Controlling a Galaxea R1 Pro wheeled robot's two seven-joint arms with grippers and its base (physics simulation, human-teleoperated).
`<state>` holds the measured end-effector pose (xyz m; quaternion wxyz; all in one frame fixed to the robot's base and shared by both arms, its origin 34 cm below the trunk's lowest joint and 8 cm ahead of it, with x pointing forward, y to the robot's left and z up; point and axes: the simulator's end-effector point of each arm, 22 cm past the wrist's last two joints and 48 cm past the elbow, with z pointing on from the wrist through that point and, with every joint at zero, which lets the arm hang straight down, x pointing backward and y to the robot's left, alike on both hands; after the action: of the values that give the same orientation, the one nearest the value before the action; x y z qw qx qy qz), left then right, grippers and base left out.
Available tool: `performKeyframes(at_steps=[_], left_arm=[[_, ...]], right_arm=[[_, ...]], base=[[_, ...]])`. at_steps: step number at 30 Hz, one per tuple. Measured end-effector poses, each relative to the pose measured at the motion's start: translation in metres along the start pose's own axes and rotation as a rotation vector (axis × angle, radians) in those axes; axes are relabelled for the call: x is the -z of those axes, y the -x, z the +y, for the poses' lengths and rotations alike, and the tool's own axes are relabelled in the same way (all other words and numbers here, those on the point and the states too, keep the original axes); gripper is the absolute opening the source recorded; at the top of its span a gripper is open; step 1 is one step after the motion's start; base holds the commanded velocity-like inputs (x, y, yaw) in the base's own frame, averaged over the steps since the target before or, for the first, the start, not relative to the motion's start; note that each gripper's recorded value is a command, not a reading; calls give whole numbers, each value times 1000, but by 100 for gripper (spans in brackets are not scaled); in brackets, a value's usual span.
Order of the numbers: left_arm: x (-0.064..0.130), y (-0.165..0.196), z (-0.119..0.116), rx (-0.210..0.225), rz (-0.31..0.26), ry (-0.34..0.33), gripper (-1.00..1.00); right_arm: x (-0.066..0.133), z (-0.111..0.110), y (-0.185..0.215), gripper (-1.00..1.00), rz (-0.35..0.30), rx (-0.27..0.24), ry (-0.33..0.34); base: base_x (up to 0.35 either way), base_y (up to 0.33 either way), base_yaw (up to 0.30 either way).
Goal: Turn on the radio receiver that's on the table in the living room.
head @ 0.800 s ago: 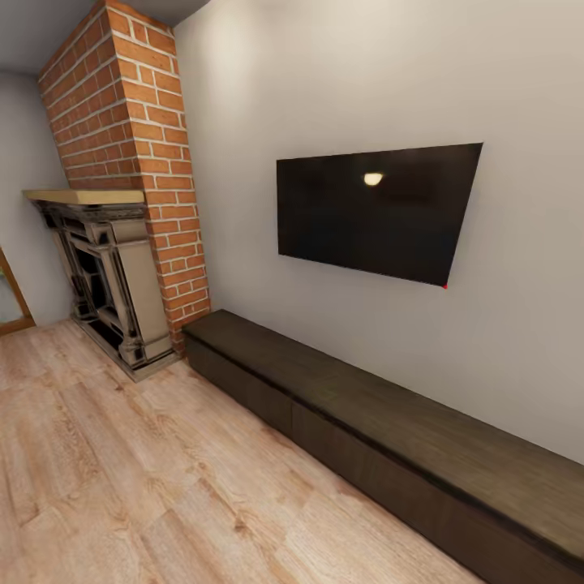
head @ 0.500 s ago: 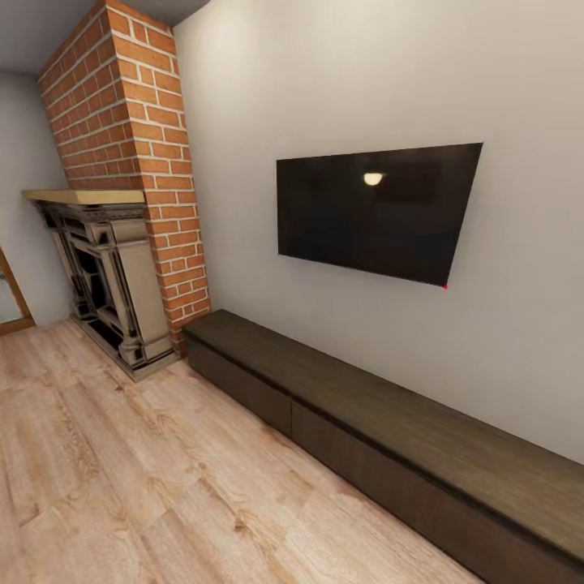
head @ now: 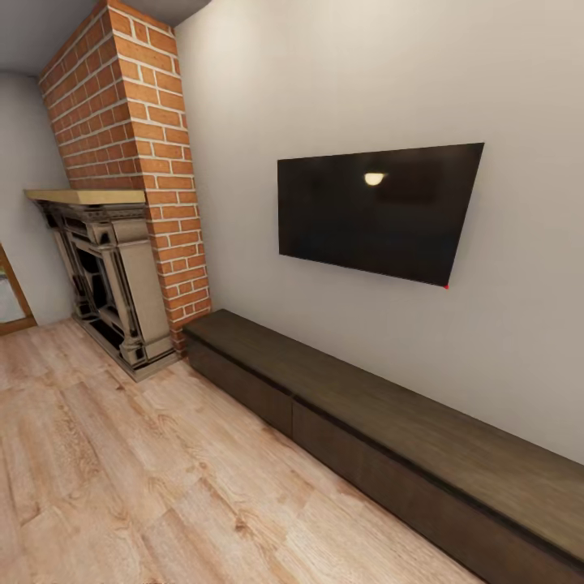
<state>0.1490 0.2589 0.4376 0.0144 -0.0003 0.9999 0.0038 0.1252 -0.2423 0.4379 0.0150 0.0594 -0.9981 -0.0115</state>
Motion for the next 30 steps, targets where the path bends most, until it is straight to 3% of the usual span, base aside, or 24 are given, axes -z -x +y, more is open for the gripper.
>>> performKeyframes(at_steps=[8,9,10,30], left_arm=[[0,0,0,-1,0,0,100],[0,0,0,-2,0,0,100],[0,0,0,-1,0,0,100],[0,0,0,0,0,0,100]], right_arm=[[0,0,9,100,-41,45,1],[0,2,9,100,-42,213,7],[0,2,9,100,-44,220,7],[0,3,10,100,-48,220,9]], base=[[0,0,247],[0,0,284],[0,0,286],[0,0,294]])
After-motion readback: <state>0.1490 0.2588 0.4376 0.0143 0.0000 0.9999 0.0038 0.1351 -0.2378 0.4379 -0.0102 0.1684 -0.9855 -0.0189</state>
